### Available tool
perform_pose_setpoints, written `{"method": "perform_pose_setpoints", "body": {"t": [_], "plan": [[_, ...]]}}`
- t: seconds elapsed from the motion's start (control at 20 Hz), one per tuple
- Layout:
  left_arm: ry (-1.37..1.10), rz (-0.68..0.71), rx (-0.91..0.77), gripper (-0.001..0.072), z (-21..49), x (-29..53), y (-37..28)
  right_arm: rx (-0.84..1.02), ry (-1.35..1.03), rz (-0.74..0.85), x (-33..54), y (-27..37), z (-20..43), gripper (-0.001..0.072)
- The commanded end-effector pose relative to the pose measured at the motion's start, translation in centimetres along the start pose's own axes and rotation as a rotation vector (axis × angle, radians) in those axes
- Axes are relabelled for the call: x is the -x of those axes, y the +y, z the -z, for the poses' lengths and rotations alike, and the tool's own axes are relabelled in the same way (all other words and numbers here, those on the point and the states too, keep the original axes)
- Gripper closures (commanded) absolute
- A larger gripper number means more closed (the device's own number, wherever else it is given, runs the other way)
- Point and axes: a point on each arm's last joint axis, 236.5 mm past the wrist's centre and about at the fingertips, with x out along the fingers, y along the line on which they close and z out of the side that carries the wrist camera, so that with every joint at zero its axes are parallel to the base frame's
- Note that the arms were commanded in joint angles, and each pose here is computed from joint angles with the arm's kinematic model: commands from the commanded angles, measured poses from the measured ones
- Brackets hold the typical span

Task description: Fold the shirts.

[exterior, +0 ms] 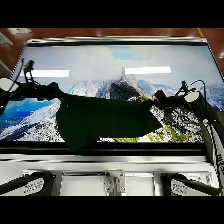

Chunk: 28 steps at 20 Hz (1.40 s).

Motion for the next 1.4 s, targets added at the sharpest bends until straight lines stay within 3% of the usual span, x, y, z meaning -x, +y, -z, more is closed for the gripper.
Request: {"method": "perform_pose_setpoints", "body": {"t": [0.0, 0.15, 0.25, 0.3, 0.35, 0.45, 0.6, 0.8, 1.25, 1.3, 1.35], "plan": [[0.121, 0.010, 0.050, 0.0224, 2.7, -2.8, 0.0, 0.024, -0.031, -0.015, -0.2, -0.1, -1.5, 0.0167], [0.283, -0.125, -0.020, 0.0212, 4.7, 1.3, 4.4, 0.186, -0.023, 0.061, 4.6, -2.3, -3.6, 0.0157], [0.397, -0.219, 0.010, 0.0211, 7.3, 5.4, 8.1, 0.254, 0.012, 0.253, 9.8, -7.9, -4.4, 0.0157], [0.405, -0.213, 0.028, 0.0193, 8.4, 6.5, 8.6, 0.254, 0.041, 0.365, 12.5, -11.3, -4.2, 0.0157], [0.399, -0.219, 0.065, 0.0121, 9.7, 7.2, 9.4, 0.233, 0.076, 0.479, 15.3, -14.8, -3.7, 0.0157], [0.421, -0.234, 0.148, 0.0087, 13.7, 6.8, 11.5, 0.170, 0.152, 0.558, 18.6, -19.2, -1.9, 0.0157], [0.466, -0.173, 0.266, 0.0087, 19.6, 3.8, 12.8, 0.064, 0.214, 0.384, 18.4, -19.8, 1.0, 0.0156], [0.337, -0.031, 0.381, 0.0088, 20.0, 0.1, 11.1, -0.023, 0.230, 0.205, 16.0, -17.8, 2.9, 0.0156], [0.342, -0.038, 0.370, 0.0093, 20.6, -2.5, 10.5, -0.049, 0.205, 0.171, 15.0, -17.5, 2.8, 0.0156], [0.332, -0.032, 0.378, 0.0164, 20.3, -2.7, 10.3, -0.053, 0.203, 0.166, 15.0, -17.4, 2.8, 0.0156], [0.313, -0.022, 0.390, 0.0306, 19.9, -2.9, 10.1, -0.057, 0.204, 0.166, 15.0, -17.3, 2.8, 0.0156]]}}
